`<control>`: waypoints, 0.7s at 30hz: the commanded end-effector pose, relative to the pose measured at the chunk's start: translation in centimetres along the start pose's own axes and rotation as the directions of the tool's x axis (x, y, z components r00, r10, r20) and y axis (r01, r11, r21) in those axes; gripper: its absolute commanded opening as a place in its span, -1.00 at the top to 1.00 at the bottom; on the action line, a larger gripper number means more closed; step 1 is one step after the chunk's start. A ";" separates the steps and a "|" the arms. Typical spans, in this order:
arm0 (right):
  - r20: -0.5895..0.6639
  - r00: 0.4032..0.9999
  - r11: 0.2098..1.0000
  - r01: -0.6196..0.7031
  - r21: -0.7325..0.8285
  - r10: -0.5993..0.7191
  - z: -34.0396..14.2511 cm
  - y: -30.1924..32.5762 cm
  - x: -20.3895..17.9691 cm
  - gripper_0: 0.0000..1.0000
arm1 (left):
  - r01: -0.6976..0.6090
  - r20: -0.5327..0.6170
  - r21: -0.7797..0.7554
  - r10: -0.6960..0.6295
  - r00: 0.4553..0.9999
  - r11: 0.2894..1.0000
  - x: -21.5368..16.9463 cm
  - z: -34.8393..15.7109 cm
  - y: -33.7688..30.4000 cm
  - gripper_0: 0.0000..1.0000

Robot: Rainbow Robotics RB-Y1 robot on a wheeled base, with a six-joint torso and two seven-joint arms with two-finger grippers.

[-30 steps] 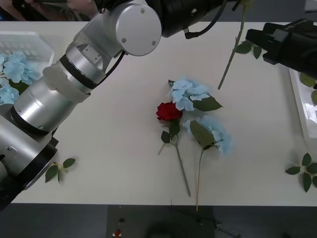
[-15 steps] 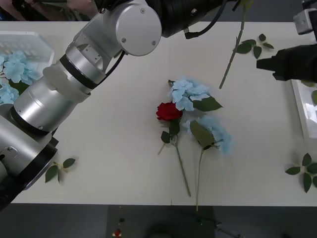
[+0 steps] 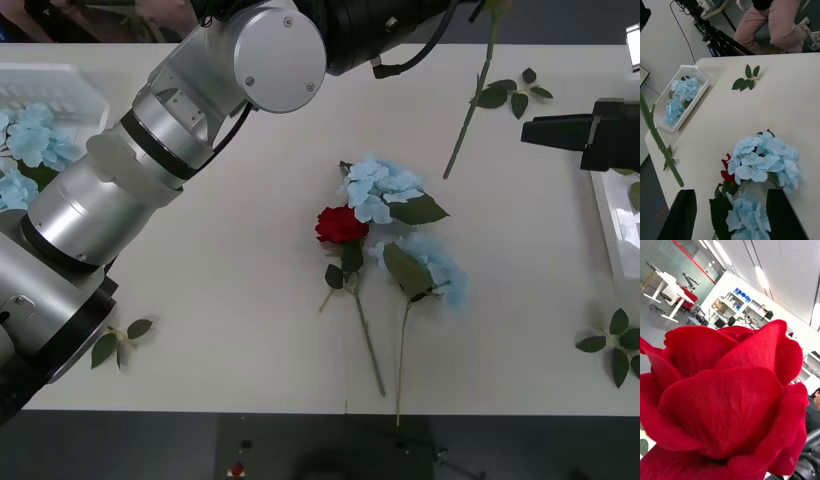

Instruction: Put the red flowers into the right box and the blue flowers into the left box

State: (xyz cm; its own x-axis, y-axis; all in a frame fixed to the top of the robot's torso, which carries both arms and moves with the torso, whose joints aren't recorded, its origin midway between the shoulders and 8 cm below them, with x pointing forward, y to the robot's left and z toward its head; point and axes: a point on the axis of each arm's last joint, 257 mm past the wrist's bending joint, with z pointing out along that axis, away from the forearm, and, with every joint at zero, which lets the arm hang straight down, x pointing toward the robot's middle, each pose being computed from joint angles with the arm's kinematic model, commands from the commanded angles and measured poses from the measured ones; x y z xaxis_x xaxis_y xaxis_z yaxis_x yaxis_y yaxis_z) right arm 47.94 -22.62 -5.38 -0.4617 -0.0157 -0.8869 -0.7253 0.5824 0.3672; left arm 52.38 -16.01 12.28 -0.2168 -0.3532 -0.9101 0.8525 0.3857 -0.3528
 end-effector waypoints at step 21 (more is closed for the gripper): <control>0.359 0.929 0.967 0.172 -0.188 -0.095 6.0 7.9 -3.1 -0.11 | -0.058 0.026 0.024 0.058 0.998 0.998 -1.9 0.1 -1.3 1.00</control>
State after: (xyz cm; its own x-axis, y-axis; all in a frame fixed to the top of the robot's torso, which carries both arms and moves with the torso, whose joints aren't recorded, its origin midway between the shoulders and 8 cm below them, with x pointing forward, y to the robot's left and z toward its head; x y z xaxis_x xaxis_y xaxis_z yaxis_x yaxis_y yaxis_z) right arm 47.12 -15.05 -4.04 -0.2547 0.2233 -0.9409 -0.8373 0.4358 0.3301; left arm 52.38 -16.01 12.28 -0.2168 -0.3532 -0.9101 0.8525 0.3857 -0.3528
